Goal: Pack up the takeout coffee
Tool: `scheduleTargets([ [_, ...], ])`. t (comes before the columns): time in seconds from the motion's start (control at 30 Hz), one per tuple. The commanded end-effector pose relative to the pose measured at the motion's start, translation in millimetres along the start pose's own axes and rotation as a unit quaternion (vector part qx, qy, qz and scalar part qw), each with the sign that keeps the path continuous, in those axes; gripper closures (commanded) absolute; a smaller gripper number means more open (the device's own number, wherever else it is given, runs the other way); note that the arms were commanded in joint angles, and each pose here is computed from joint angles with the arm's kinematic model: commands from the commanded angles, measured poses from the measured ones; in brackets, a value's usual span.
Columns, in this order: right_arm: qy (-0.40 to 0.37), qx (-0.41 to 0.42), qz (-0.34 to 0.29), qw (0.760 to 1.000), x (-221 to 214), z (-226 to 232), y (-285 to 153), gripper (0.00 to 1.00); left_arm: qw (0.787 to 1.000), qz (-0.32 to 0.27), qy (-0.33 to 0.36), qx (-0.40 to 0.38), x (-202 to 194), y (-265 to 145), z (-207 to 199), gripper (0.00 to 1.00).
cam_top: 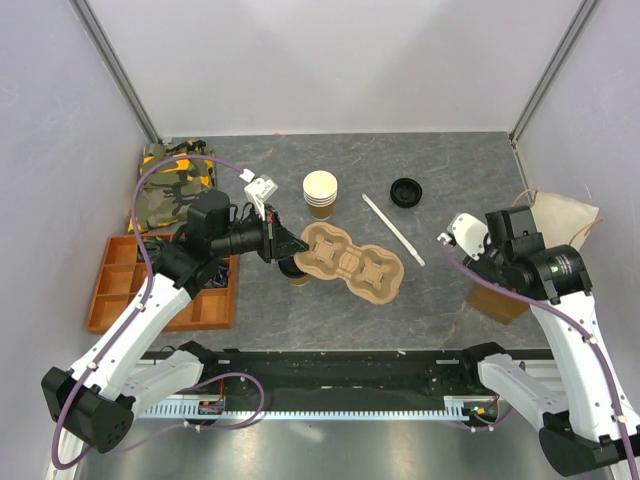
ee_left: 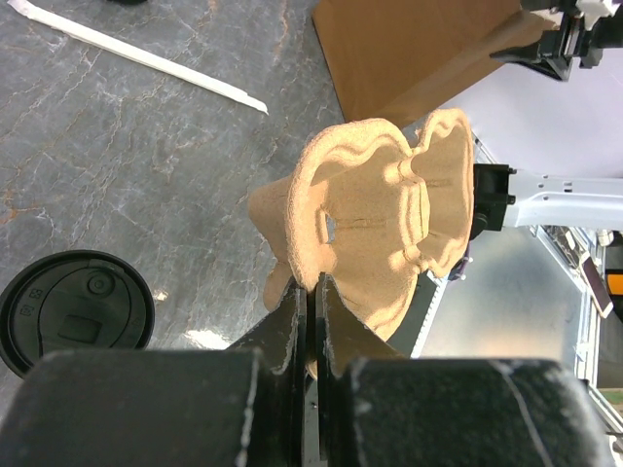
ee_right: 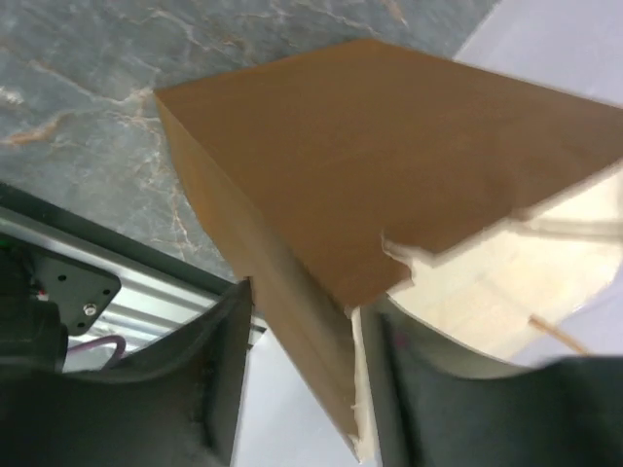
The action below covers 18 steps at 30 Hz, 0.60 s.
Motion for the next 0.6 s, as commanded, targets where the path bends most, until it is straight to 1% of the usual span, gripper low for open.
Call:
scheduleTargets([
  [0.0, -0.002, 0.063, -0.006, 0.998, 1, 7, -5, 0.63, 1.0, -0.016, 0.02, -0.015, 7, -3, -6, 0.98],
  [0.03, 0.009, 0.068, -0.017, 0.997, 6, 5, -8, 0.7, 1.0, -0.015, 0.019, -0.014, 7, -3, -6, 0.98],
  [0.07, 0.015, 0.076, -0.024, 0.997, 10, 4, -8, 0.85, 1.0, -0.015, 0.02, -0.013, 7, -2, -5, 0.98],
  [0.1, 0.026, 0.09, -0.048, 0.994, 16, 2, -12, 0.92, 1.0, -0.014, 0.02, -0.012, 7, -2, -5, 0.98],
  [0.13, 0.041, 0.105, -0.052, 0.992, 23, 2, -10, 0.97, 1.0, -0.015, 0.022, -0.011, 8, -2, -4, 0.98],
  [0.17, 0.05, 0.118, -0.063, 0.99, 27, 1, -11, 1.0, 1.0, -0.013, 0.023, -0.01, 8, -2, -5, 0.98],
  [0.23, 0.073, 0.152, -0.094, 0.981, 42, 0, -11, 1.0, 1.0, -0.012, 0.025, -0.007, 10, -2, -5, 0.98],
  [0.37, 0.153, 0.2, -0.127, 0.959, 66, 0, -12, 1.0, 0.999, -0.012, 0.035, 0.0, 14, -5, -6, 0.98],
  [0.5, 0.195, 0.243, -0.166, 0.936, 86, -3, -17, 1.0, 0.999, -0.008, 0.032, 0.016, 14, -10, -2, 0.98],
  [0.57, 0.208, 0.272, -0.171, 0.924, 97, -4, -15, 1.0, 0.999, -0.011, 0.033, 0.024, 16, -13, 0, 0.98],
])
Point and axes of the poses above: each gripper's point midway between its finger pads, its own y axis out along the fingers, its own z axis along the line the jaws close on, x = y × z, the point moved 10 cm from there along -y, back along the fingers
